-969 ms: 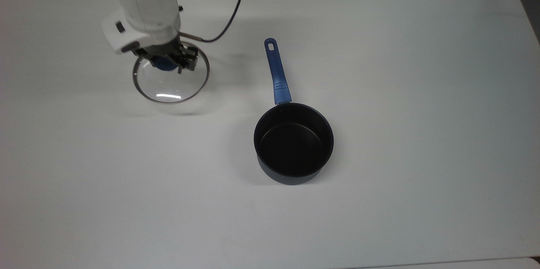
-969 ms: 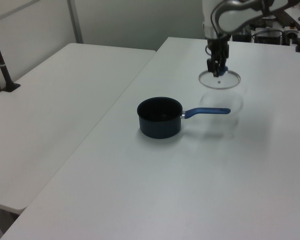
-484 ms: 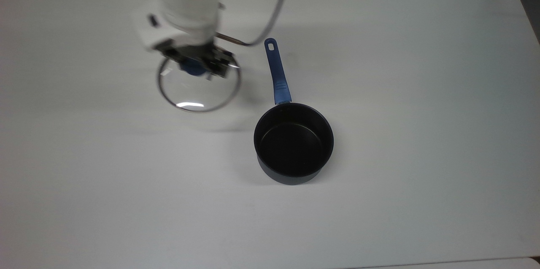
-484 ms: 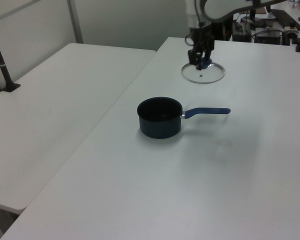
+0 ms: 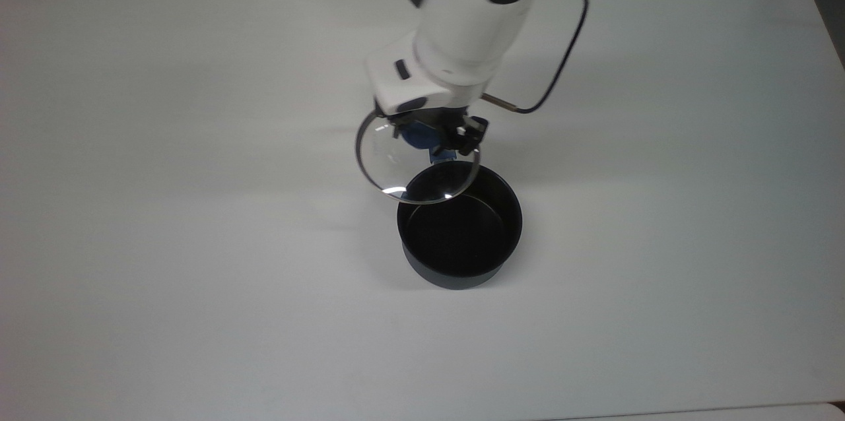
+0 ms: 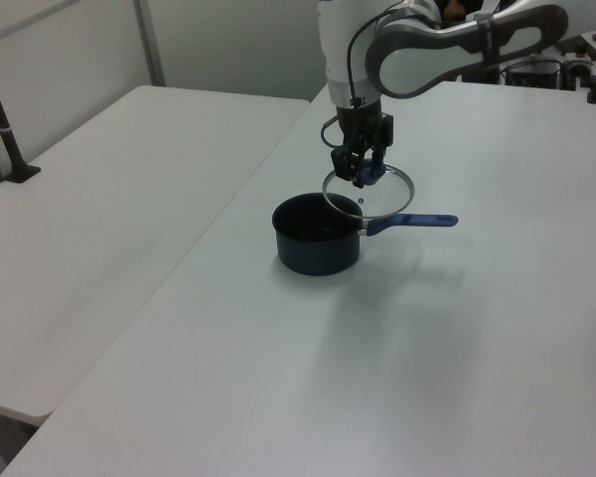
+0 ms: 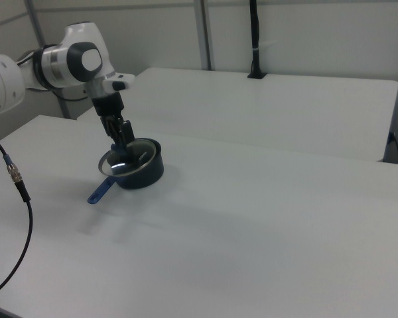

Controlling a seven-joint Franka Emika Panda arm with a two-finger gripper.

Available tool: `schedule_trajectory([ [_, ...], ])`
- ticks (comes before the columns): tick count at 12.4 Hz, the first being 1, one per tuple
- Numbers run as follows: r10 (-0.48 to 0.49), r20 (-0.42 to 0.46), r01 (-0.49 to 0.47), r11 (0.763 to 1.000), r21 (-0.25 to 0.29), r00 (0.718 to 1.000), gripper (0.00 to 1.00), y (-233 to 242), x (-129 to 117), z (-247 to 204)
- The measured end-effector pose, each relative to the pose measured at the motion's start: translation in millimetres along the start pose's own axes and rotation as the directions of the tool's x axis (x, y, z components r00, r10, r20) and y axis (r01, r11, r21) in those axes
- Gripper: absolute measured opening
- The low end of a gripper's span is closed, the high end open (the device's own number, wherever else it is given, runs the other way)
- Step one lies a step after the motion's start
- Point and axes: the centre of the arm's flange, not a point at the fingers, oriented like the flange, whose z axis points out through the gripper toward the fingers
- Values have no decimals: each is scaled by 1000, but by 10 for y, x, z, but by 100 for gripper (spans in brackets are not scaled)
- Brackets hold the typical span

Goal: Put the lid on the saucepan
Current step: 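Lower the glass lid onto the saucepan rim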

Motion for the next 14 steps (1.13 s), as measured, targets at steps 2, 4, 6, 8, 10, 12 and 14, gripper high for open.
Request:
schedule_trajectory([
  [2, 48, -24, -47, 999, 15, 999, 58, -143, -37, -75],
  [4, 106, -59, -104, 993, 47, 993, 58, -218, 14, -60],
  [6, 154, -90, -147, 986, 82, 984, 58, -279, 71, -39],
  [8, 197, -109, -185, 977, 110, 974, 58, -325, 113, -28],
  [10, 234, -117, -220, 967, 126, 965, 58, -355, 142, -30],
  [12, 267, -132, -247, 957, 154, 954, 58, -410, 179, -10],
  [14, 277, -137, -254, 953, 163, 951, 59, -449, 195, 37],
])
